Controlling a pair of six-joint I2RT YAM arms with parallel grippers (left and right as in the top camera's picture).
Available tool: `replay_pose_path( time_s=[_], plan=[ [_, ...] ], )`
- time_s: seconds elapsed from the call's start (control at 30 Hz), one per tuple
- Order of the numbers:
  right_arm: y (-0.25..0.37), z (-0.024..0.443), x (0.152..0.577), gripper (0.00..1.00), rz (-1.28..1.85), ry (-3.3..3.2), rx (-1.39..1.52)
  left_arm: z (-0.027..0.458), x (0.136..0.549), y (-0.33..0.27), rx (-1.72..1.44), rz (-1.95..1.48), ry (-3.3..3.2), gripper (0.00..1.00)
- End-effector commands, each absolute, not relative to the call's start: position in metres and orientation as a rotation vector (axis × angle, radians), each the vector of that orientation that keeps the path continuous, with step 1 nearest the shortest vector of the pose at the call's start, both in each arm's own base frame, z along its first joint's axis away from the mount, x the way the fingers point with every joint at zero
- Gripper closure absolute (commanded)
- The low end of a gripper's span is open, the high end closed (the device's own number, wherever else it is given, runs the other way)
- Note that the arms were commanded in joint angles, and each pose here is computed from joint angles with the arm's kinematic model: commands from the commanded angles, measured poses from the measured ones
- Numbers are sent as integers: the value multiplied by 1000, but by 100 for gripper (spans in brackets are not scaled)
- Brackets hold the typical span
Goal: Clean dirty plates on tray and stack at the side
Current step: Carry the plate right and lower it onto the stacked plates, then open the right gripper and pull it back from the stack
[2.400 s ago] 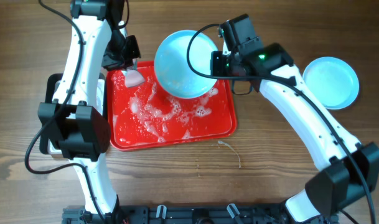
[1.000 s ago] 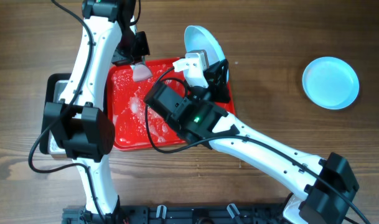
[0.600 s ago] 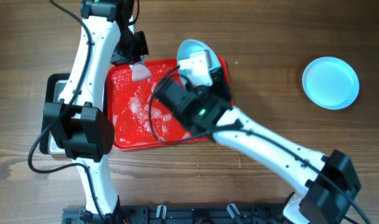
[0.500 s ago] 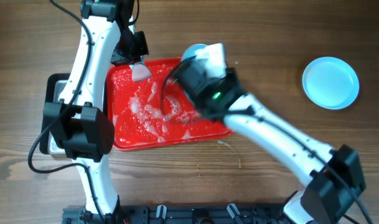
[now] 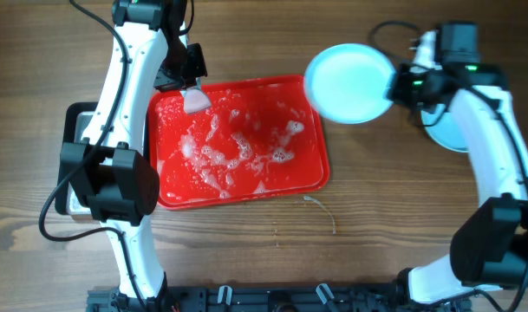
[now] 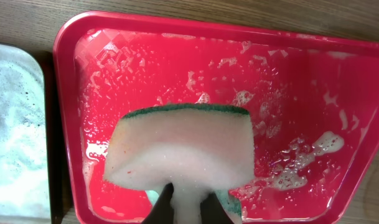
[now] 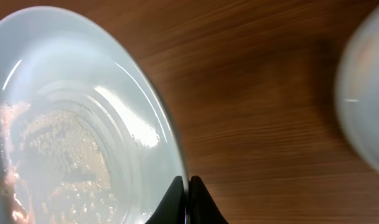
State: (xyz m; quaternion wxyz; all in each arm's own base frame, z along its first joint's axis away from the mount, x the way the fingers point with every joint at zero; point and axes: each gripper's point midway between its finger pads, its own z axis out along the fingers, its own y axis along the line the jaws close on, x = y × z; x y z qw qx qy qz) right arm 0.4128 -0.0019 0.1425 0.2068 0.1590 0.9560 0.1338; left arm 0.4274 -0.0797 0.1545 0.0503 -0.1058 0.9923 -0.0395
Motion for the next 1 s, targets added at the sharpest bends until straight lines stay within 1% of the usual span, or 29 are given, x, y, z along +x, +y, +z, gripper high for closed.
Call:
replay_pose_path(
  time_s=[0.0, 0.07, 0.13, 0.3, 0.57, 0.73, 0.83, 0.9, 0.93, 0.97],
  plan=[
    [-60, 136, 406, 96, 365, 2608, 648, 166, 430, -76, -361, -112, 2981, 96],
    [-114, 121, 394, 96, 282, 2535, 888, 166, 430, -76, -379, -118, 2979, 96],
    [-152, 107, 379, 96, 258, 2466, 1036, 166, 430, -76, -379, -118, 2980, 96],
    [-208, 80, 350, 96, 142, 2366, 1195, 166, 430, -76, -379, -118, 2979, 96],
    [-241, 64, 337, 96, -68, 2259, 1334, 166, 430, -76, -379, -118, 2980, 96],
    [-239, 35, 337, 96, -51, 2310, 1369, 166, 430, -76, -379, -118, 2980, 96],
    [-228, 16, 338, 96, 33, 2361, 1381, 166, 430, -77, -378, -118, 2980, 96],
    [-227, 12, 337, 96, 38, 2372, 1386, 166, 430, -76, -378, -118, 2980, 96],
    [-227, 12, 337, 88, 37, 2375, 1381, 166, 430, -76, -377, -118, 2980, 96],
    [-227, 13, 337, 76, 37, 2373, 1381, 166, 430, -76, -377, -118, 2980, 96]
  ],
)
